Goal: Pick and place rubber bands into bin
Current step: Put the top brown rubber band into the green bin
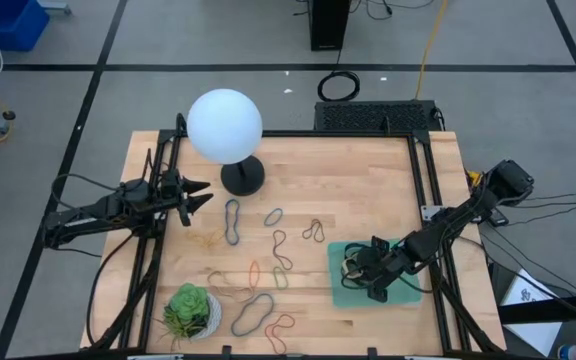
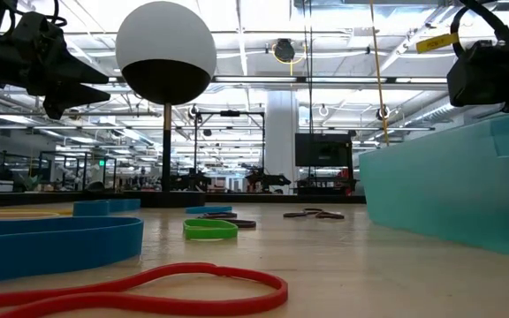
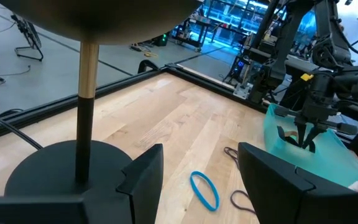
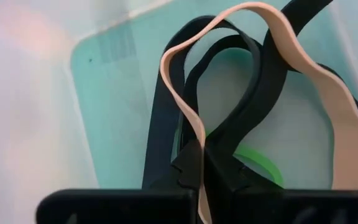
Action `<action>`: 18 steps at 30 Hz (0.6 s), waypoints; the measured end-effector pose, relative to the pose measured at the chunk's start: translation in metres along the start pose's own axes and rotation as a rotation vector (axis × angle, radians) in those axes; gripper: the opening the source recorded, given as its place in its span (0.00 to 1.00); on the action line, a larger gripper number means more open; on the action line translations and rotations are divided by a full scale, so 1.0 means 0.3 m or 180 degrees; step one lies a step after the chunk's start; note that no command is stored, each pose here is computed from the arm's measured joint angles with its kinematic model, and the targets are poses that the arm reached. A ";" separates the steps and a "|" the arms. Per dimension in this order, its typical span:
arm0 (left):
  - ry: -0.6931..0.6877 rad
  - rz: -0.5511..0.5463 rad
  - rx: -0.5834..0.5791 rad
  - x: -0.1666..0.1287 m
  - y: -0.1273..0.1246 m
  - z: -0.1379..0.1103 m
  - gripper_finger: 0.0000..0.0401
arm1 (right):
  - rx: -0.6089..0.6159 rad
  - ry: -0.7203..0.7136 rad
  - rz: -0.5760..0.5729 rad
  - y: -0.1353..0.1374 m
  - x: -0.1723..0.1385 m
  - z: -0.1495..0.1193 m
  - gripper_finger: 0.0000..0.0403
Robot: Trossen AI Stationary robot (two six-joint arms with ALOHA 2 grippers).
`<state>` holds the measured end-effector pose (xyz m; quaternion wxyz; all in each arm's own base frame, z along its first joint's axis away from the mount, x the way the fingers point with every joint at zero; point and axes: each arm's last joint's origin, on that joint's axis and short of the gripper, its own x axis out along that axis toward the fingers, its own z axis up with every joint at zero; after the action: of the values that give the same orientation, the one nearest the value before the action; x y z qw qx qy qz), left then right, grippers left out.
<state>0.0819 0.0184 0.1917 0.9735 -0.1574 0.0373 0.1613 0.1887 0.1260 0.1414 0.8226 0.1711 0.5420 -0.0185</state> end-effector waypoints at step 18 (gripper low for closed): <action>0.0004 0.0001 0.0001 0.000 0.000 0.000 0.53 | 0.0028 0.0003 0.0009 0.000 -0.004 0.000 0.25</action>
<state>0.0819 0.0184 0.1916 0.9735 -0.1574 0.0379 0.1613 0.1882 0.1257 0.1423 0.8216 0.1755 0.5420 -0.0196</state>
